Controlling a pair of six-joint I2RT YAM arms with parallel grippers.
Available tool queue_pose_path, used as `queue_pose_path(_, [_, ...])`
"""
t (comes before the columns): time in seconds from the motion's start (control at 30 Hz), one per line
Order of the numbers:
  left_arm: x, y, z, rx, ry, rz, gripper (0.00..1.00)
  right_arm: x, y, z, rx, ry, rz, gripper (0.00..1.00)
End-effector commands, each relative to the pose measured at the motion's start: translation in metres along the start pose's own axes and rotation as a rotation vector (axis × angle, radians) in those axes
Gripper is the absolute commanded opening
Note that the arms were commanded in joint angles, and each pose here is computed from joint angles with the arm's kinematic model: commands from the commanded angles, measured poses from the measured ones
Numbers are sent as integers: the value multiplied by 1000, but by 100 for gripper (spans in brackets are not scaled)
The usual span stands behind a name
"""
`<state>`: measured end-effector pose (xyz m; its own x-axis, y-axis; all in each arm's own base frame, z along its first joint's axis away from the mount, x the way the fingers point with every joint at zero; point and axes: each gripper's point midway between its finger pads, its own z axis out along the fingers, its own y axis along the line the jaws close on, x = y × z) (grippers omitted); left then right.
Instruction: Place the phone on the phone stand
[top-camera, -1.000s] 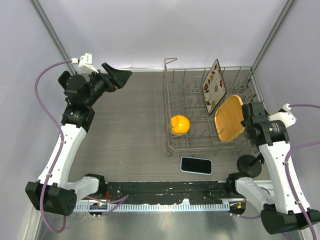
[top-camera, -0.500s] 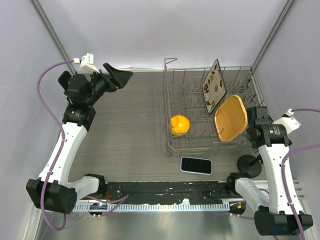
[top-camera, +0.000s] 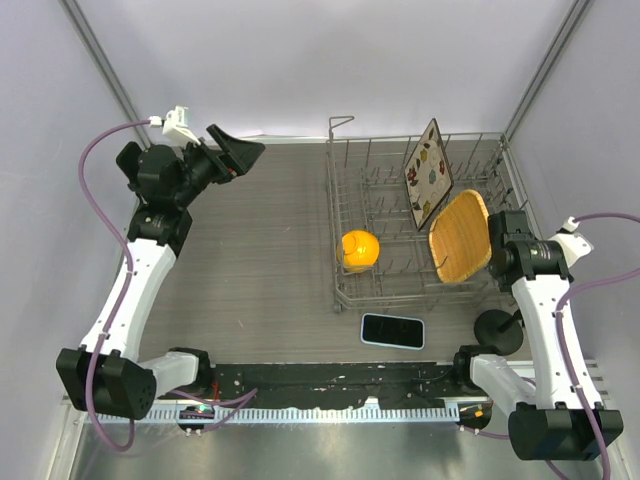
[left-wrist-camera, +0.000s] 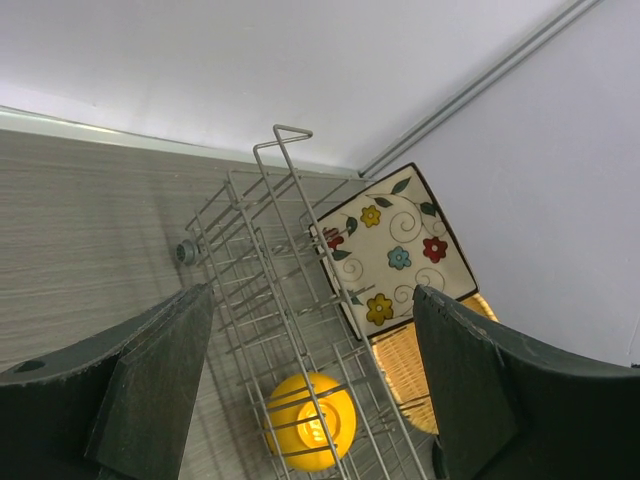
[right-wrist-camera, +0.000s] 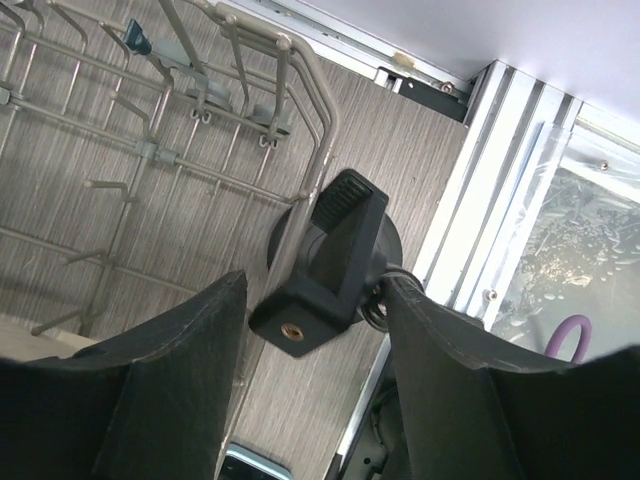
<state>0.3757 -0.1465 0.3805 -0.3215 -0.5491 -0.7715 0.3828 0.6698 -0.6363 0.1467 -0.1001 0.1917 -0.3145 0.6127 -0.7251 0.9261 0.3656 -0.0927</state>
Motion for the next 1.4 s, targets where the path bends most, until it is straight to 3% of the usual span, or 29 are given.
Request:
queue_pose_path(0.0, [-11,-3,1,39,-25,-11,84,4,-12,1,50,12,8,60])
queue_pose_path(0.1, [-11,3,2,24,-27,-11,84,-4,-15,-5,43,-15,43,50])
queue_pose_path(0.2, [-9,6,4,25,-15,-27,83,-18,-18,-12,44,-54,63,27])
queue_pose_path(0.23, [-9,5,4,30,-12,-44,83,-22,-22,-14,52,-65,62,14])
queue_pose_path(0.33, [-12,5,4,38,-20,-39,82,-39,-33,-22,70,-126,78,0])
queue_pose_path(0.57, [-8,10,7,29,-6,-50,82,-85,-36,-51,23,-230,102,1])
queue_pose_path(0.93, [-4,12,10,30,7,-43,82,-197,-81,-134,13,-601,147,1])
queue_pose_path(1.07, [-1,24,15,-6,16,-34,83,-222,-72,-160,-18,-680,18,1])
queue_pose_path(1.2, [3,22,17,20,47,-58,82,-235,-40,-185,-298,-716,11,1])
queue_pose_path(1.27, [1,22,17,18,38,-42,82,-229,4,-207,-561,-742,-115,1])
queue_pose_path(1.37, [-4,25,12,-7,11,-6,80,-228,48,-232,-700,-796,-276,1])
